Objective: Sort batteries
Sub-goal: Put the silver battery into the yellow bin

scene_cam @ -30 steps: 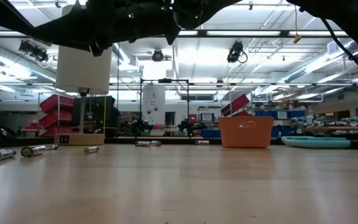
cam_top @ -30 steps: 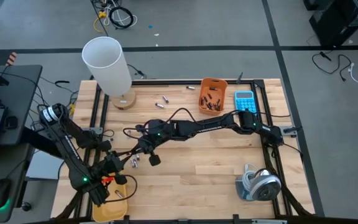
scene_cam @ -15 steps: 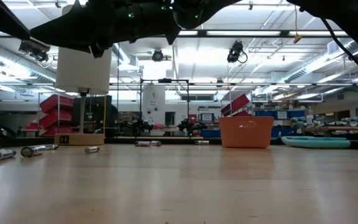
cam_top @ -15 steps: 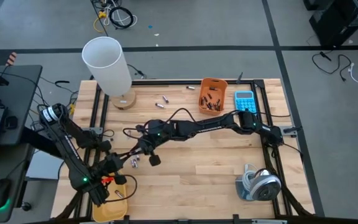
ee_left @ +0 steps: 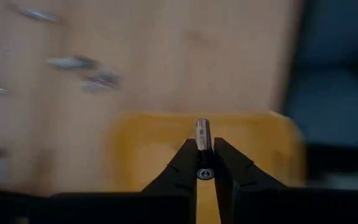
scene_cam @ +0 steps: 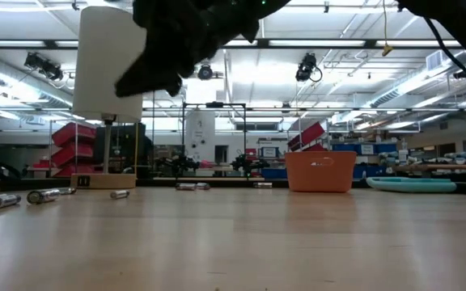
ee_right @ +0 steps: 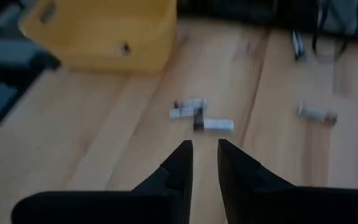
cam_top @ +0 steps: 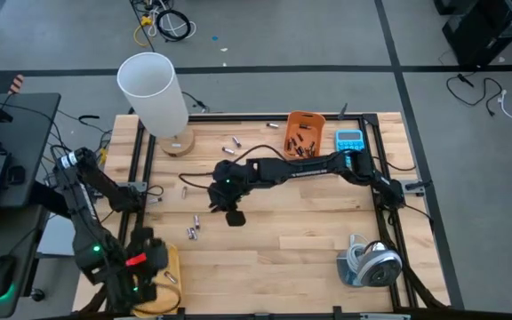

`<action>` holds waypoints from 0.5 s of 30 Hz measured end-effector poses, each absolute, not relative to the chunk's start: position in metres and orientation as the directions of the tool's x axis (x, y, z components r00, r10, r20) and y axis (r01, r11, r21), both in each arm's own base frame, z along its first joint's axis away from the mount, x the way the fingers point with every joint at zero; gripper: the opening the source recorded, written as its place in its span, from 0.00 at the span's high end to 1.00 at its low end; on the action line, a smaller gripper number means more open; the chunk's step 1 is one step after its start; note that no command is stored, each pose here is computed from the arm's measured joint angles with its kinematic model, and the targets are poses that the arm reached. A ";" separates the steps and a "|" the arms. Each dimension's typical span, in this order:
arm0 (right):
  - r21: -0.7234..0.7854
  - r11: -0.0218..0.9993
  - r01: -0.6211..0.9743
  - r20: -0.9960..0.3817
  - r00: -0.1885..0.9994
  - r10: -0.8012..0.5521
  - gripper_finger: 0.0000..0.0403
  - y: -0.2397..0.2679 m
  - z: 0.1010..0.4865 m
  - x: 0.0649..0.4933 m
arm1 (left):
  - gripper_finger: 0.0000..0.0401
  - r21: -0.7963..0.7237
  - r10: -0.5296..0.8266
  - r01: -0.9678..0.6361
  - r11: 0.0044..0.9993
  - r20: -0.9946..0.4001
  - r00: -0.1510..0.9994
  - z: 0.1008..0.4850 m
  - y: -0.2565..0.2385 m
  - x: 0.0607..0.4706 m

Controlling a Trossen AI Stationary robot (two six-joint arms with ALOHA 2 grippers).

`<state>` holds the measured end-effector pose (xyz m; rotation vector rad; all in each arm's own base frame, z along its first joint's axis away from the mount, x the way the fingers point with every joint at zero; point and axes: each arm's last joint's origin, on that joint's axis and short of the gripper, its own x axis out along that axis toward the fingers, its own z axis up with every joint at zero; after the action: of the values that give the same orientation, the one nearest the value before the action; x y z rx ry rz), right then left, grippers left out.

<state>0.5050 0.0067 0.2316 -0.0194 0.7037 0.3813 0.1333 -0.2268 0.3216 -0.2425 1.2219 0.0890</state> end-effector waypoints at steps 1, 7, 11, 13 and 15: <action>0.112 0.934 -0.338 -0.656 0.681 0.325 0.85 0.006 0.230 0.503 | 0.94 -0.179 -0.107 -0.184 0.967 -0.933 0.343 0.322 -0.231 0.133; 0.111 0.957 -0.267 -0.744 0.616 0.258 0.85 0.009 0.207 0.495 | 0.95 -0.167 -0.095 -0.270 0.948 -0.961 0.260 0.292 -0.248 0.127; 0.085 0.972 -0.218 -0.760 0.617 0.205 0.85 0.011 0.196 0.493 | 0.95 -0.089 -0.069 -0.256 0.963 -0.994 0.086 0.262 -0.256 0.120; 0.072 0.977 -0.200 -0.753 0.632 0.185 0.85 0.011 0.192 0.493 | 0.94 -0.058 -0.060 -0.241 0.969 -0.998 -0.001 0.248 -0.259 0.117; 0.078 0.979 -0.188 -0.747 0.639 0.182 0.85 0.010 0.187 0.493 | 0.94 -0.065 -0.075 -0.228 0.972 -0.997 -0.034 0.238 -0.262 0.116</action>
<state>0.4932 0.0104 0.1875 -0.0069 0.8519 0.2113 0.1157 -0.2617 0.2380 -0.2359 1.6053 0.1247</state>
